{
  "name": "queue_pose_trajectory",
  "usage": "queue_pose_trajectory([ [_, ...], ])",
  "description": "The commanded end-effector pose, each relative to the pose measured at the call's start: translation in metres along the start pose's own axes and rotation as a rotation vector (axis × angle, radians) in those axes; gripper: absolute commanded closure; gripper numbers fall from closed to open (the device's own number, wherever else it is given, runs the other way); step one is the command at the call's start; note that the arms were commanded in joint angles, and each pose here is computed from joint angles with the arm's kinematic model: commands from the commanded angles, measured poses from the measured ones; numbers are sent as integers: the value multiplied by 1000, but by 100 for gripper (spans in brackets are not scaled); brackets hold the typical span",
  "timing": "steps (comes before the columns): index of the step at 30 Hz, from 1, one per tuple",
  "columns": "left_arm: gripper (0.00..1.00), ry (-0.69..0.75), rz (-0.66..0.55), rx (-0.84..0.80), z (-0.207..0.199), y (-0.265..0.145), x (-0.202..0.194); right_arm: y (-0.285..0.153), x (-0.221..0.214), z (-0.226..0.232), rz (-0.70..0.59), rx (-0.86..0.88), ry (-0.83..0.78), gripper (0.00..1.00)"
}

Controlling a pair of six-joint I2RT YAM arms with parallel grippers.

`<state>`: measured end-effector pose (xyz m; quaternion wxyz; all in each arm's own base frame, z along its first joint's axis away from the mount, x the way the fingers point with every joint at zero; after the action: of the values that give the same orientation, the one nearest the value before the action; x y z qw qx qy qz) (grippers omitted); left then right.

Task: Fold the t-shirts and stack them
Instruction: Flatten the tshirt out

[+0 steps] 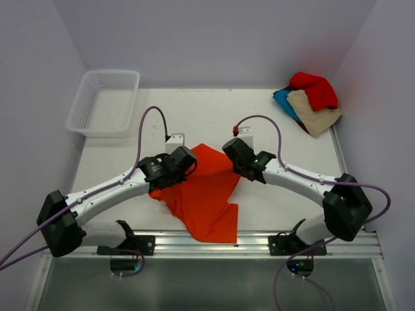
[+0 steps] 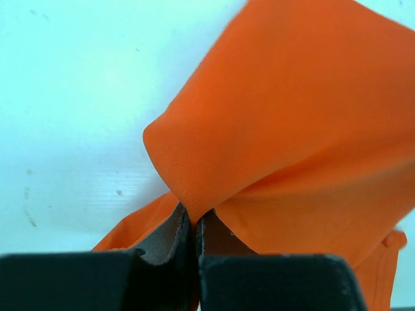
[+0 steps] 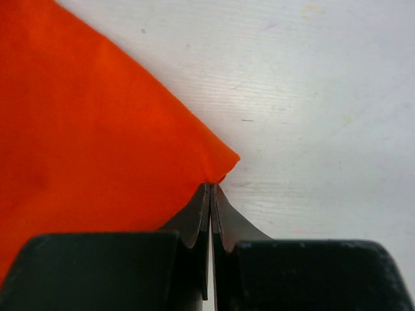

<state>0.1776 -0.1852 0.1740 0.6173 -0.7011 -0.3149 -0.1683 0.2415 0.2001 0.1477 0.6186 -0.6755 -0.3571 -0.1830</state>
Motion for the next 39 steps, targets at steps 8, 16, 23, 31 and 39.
queue_pose_trajectory([
  [8,99,93,-254,148,19,3,110,-75,17,-75,-218,-259,172,100],
  [16,65,39,-217,191,2,60,156,-71,5,-71,-165,-221,153,100],
  [23,0,51,-198,112,-24,77,159,-51,2,-56,-100,-218,126,89],
  [31,4,239,147,-177,-64,7,19,-45,0,-56,-86,-259,118,13],
  [39,12,334,412,-160,-49,-13,-105,-45,6,-67,-112,-319,168,12],
])
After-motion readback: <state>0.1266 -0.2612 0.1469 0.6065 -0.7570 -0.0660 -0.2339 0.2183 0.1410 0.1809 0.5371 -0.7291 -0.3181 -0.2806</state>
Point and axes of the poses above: each gripper's point midway between its finger pads, its own y axis out along the fingers, its own z axis along the line the jaws close on, x = y × z, the point moved 7 cm from there along -y, back along the fingers, and after that the axes turned 11 degrees about -y, right-handed, at the moved point
